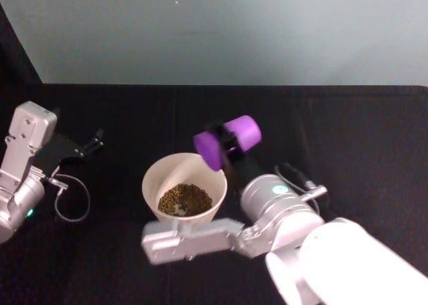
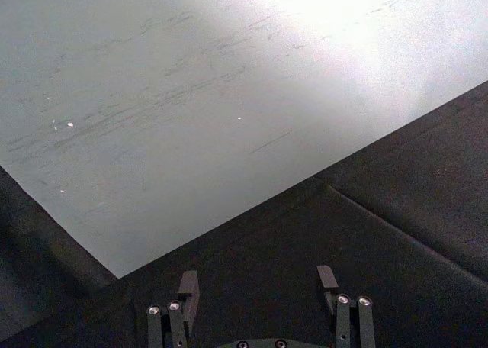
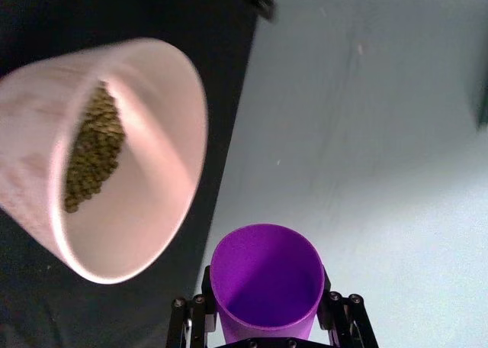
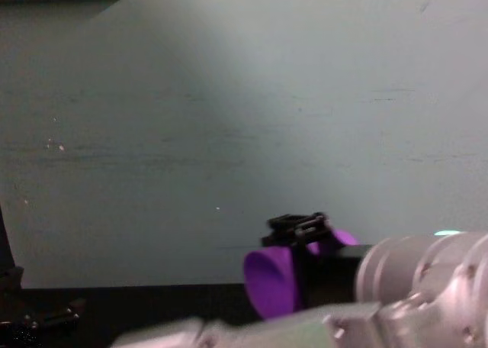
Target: Pick up the cup and pour the mung beans from the cup into the bowl.
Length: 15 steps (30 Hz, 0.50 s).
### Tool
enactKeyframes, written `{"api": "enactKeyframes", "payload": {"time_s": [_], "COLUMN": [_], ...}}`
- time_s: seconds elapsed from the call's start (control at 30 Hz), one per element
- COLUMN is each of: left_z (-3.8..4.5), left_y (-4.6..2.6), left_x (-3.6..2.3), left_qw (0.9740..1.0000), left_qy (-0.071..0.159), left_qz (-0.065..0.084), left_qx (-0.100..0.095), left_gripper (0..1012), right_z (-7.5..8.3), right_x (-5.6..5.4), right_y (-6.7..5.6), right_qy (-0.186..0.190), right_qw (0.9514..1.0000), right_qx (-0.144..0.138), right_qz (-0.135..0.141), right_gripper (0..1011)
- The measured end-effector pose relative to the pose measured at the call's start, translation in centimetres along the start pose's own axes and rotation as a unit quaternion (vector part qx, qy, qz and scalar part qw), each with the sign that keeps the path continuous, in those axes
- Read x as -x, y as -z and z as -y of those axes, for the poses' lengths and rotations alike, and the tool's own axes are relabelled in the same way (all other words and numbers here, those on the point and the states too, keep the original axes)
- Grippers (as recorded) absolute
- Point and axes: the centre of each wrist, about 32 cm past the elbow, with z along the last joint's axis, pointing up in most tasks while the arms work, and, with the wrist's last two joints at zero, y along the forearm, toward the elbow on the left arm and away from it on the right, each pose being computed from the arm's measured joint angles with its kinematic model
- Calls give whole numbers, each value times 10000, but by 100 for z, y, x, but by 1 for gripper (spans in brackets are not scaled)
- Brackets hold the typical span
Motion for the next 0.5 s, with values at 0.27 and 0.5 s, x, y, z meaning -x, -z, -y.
{"api": "enactKeyframes", "payload": {"time_s": [0.27, 0.5], "left_z": [0, 0], "left_y": [0, 0], "left_x": [0, 0], "left_qw": [10000, 10000], "left_qy": [0, 0], "left_qz": [0, 0], "left_qx": [0, 0], "left_gripper": [1000, 1000], "right_z": [-8, -11], "right_x": [126, 262], "right_y": [298, 592], "right_qy": [92, 229], "right_qw": [9847, 9416], "right_qx": [72, -157], "right_qz": [-1741, -3357], "right_gripper": [726, 726]}}
